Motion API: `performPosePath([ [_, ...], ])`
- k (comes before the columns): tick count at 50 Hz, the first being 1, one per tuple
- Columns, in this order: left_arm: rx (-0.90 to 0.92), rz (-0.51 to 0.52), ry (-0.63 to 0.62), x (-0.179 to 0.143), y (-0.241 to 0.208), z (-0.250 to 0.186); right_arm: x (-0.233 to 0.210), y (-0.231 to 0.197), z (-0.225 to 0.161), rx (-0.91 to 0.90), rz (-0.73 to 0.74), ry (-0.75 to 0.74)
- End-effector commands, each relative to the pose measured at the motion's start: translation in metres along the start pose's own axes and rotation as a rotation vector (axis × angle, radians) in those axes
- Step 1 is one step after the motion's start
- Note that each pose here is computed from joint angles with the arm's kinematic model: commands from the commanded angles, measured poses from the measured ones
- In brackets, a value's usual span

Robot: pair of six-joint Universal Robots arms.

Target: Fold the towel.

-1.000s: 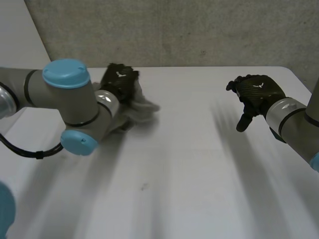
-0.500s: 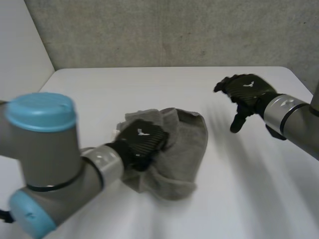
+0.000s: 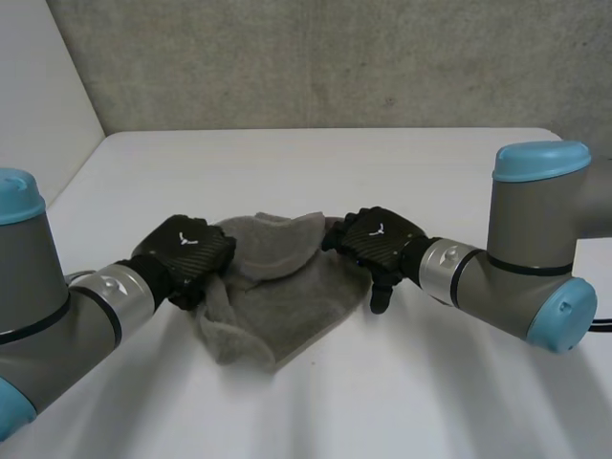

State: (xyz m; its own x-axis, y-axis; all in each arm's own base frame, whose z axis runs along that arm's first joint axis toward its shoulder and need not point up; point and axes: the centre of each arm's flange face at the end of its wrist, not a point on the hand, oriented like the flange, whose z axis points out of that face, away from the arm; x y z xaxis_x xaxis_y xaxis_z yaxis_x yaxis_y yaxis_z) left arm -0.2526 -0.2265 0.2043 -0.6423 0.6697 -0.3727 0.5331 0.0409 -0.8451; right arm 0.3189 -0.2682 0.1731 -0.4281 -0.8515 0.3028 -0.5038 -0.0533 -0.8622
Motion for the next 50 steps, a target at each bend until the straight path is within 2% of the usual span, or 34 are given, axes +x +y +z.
performPosePath([
  [1, -0.002, -0.002, -0.004, -0.002, 0.001, 0.001, 0.002, 0.003, 0.007, 0.04, -0.077, 0.027],
  [3, -0.004, -0.004, -0.005, -0.002, 0.002, 0.002, 0.001, 0.006, 0.015, 0.07, -0.199, 0.048],
  [6, -0.008, -0.006, -0.005, -0.002, 0.003, 0.002, 0.001, 0.007, 0.018, 0.079, -0.257, 0.062],
  [8, -0.008, -0.007, -0.005, -0.002, 0.003, 0.002, -0.001, 0.012, 0.024, 0.085, -0.365, 0.073],
  [11, -0.008, -0.007, -0.003, -0.002, 0.003, 0.002, -0.001, 0.018, 0.029, 0.083, -0.449, 0.076],
  [19, -0.01, -0.008, -0.005, -0.002, 0.004, 0.002, -0.002, 0.032, 0.042, 0.082, -0.582, 0.091],
  [25, -0.013, -0.009, -0.004, -0.002, 0.004, 0.001, -0.001, 0.04, 0.053, 0.104, -0.628, 0.12],
  [30, -0.014, -0.012, -0.003, -0.001, 0.005, 0.001, 0.008, 0.037, 0.065, 0.172, -0.671, 0.192],
  [36, 0.006, -0.024, -0.013, -0.003, -0.001, 0.0, 0.021, 0.025, 0.06, 0.19, -0.668, 0.253],
  [38, 0.021, -0.033, -0.021, -0.006, -0.005, -0.001, 0.035, -0.007, 0.04, 0.22, -0.63, 0.323],
  [42, 0.043, -0.033, -0.035, -0.008, -0.011, -0.004, 0.05, -0.032, 0.012, 0.222, -0.535, 0.374],
  [46, 0.057, -0.036, -0.044, -0.009, -0.014, -0.006, 0.074, -0.033, -0.029, 0.1, -0.397, 0.387],
  [50, 0.062, -0.046, -0.047, -0.009, -0.012, -0.005, 0.078, -0.026, -0.049, -0.003, -0.331, 0.359],
])
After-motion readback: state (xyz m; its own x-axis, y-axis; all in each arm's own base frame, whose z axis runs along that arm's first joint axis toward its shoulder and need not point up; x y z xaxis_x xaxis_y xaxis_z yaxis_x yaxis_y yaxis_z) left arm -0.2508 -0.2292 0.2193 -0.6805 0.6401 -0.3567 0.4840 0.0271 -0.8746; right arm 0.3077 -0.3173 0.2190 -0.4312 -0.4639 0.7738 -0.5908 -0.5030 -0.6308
